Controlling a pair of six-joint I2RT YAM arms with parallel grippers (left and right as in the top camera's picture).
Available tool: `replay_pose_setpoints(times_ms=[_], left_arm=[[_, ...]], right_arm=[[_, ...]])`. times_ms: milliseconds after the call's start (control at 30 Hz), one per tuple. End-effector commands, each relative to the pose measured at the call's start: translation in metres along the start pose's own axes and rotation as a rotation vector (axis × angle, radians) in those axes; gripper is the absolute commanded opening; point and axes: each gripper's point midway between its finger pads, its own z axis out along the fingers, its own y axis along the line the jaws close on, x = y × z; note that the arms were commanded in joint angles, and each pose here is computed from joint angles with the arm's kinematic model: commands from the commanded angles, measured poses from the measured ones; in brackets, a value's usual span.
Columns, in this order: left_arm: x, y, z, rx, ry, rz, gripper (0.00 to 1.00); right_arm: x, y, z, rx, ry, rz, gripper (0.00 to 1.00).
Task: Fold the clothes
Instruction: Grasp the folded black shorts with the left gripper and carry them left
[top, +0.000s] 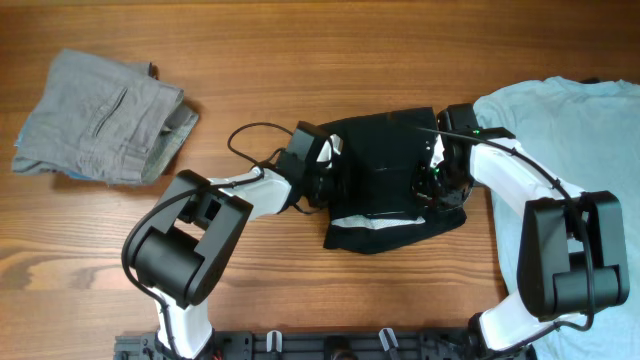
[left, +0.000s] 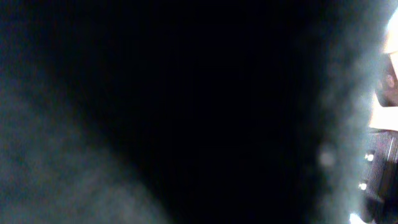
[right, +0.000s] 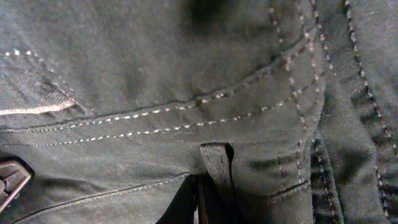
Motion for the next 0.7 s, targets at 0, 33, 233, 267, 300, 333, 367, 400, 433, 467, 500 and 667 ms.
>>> replay_pose_setpoints(times_ms=[0, 33, 233, 267, 300, 333, 367, 400, 433, 467, 500, 667], left_arm=[[-0.01, 0.017, -0.021, -0.039, -0.02, 0.058, 0.04], [-0.019, 0.013, -0.036, -0.036, -0.047, 0.084, 0.04], [-0.096, -0.043, -0.164, 0.055, -0.329, 0.167, 0.04], [-0.11, -0.054, -0.194, 0.087, -0.398, 0.183, 0.04], [-0.123, -0.061, -0.221, 0.106, -0.462, 0.198, 0.04], [-0.135, -0.066, -0.248, 0.115, -0.532, 0.208, 0.04], [-0.145, -0.066, -0.269, 0.117, -0.587, 0.211, 0.04], [-0.158, -0.066, -0.294, 0.117, -0.653, 0.215, 0.04], [-0.168, -0.063, -0.314, 0.114, -0.705, 0.217, 0.04], [-0.176, -0.058, -0.331, 0.109, -0.75, 0.216, 0.04], [-0.185, -0.05, -0.351, 0.103, -0.808, 0.218, 0.04], [-0.203, 0.007, -0.427, 0.005, -0.998, 0.189, 0.04]], right_arm=[[0.006, -0.004, -0.016, 0.047, -0.005, -0.059, 0.04], [0.004, 0.003, -0.033, 0.032, -0.038, -0.088, 0.04], [0.002, 0.032, -0.122, -0.073, -0.298, -0.173, 0.09], [0.003, 0.034, -0.13, -0.083, -0.326, -0.181, 0.09], [0.005, 0.035, -0.136, -0.092, -0.346, -0.186, 0.1], [0.005, 0.035, -0.139, -0.095, -0.356, -0.188, 0.1], [0.006, 0.036, -0.141, -0.098, -0.361, -0.187, 0.1], [0.006, 0.036, -0.141, -0.101, -0.36, -0.178, 0.1], [0.007, 0.036, -0.141, -0.105, -0.356, -0.162, 0.1], [0.007, 0.036, -0.14, -0.108, -0.351, -0.157, 0.09], [0.008, 0.038, -0.14, -0.115, -0.348, -0.158, 0.09], [0.011, 0.038, -0.139, -0.121, -0.335, -0.158, 0.09]])
